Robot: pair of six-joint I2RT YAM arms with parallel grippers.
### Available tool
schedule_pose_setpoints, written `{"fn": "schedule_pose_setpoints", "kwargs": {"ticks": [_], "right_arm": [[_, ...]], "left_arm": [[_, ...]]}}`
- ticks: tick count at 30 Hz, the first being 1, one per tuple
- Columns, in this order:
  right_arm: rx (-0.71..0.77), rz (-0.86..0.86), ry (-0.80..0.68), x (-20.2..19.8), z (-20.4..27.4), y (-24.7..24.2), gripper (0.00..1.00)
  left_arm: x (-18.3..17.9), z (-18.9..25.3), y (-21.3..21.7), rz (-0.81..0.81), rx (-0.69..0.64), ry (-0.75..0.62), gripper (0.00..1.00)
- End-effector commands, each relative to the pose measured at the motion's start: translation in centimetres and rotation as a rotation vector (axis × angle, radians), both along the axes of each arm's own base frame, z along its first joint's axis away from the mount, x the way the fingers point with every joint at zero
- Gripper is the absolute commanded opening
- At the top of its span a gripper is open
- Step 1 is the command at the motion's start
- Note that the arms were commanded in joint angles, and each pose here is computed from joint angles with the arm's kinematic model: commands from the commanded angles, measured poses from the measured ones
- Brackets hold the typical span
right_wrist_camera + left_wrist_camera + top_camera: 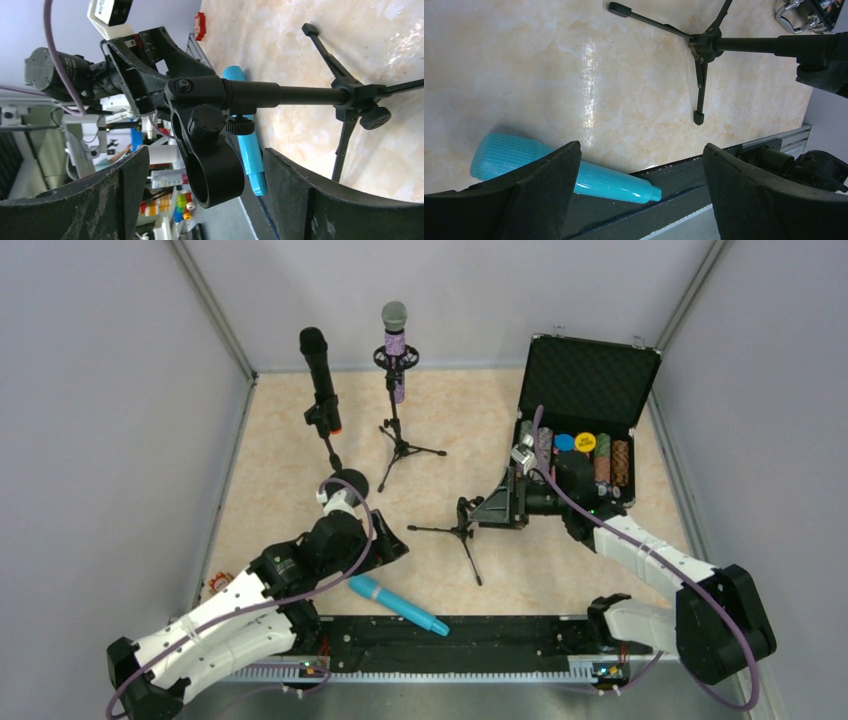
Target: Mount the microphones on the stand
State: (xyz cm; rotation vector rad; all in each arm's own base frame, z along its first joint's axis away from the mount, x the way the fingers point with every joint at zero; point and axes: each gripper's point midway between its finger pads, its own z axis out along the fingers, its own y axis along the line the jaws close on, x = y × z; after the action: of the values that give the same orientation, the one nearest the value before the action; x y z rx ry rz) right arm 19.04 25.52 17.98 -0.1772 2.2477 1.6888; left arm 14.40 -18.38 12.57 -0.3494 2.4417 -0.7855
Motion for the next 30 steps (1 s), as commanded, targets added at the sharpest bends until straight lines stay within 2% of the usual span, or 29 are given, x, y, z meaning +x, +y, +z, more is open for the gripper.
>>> {"fn": "schedule_pose_setpoints", "kwargs": {"ticks": [1,11,16,20,24,30], "right_arm": [[0.105,0.028,-0.041,0.4,2.8,0.7,0.82],[0.123,0.027,-0.032,1.7,3.0,1.3,0.73],[0.084,0.027,0.004,2.2,1.6,1.4,0.53],[0.078,0.028,0.014,2.3,1.3,1.5,0.45],[0.077,0.026,0.006,2.3,1.7,1.4,0.29],[0.067,0.02,0.004,2.3,2.3,1.4,0.11]], "left_arm": [[0.7,1.1,-0.9,-0.007,-0.027,-0.029,0.95],[0.9,0.7,-1.1,-0.011,-0.017,-0.028,0.95],[0.9,0.5,-1.0,-0.005,-0.017,-0.028,0.95],[0.9,0.4,-1.1,-0.006,-0.019,-0.027,0.95],[1.0,0.3,-1.0,-0.006,-0.015,-0.025,0.95],[1.0,0.2,-1.0,-0.007,-0.008,-0.022,0.95]]}}
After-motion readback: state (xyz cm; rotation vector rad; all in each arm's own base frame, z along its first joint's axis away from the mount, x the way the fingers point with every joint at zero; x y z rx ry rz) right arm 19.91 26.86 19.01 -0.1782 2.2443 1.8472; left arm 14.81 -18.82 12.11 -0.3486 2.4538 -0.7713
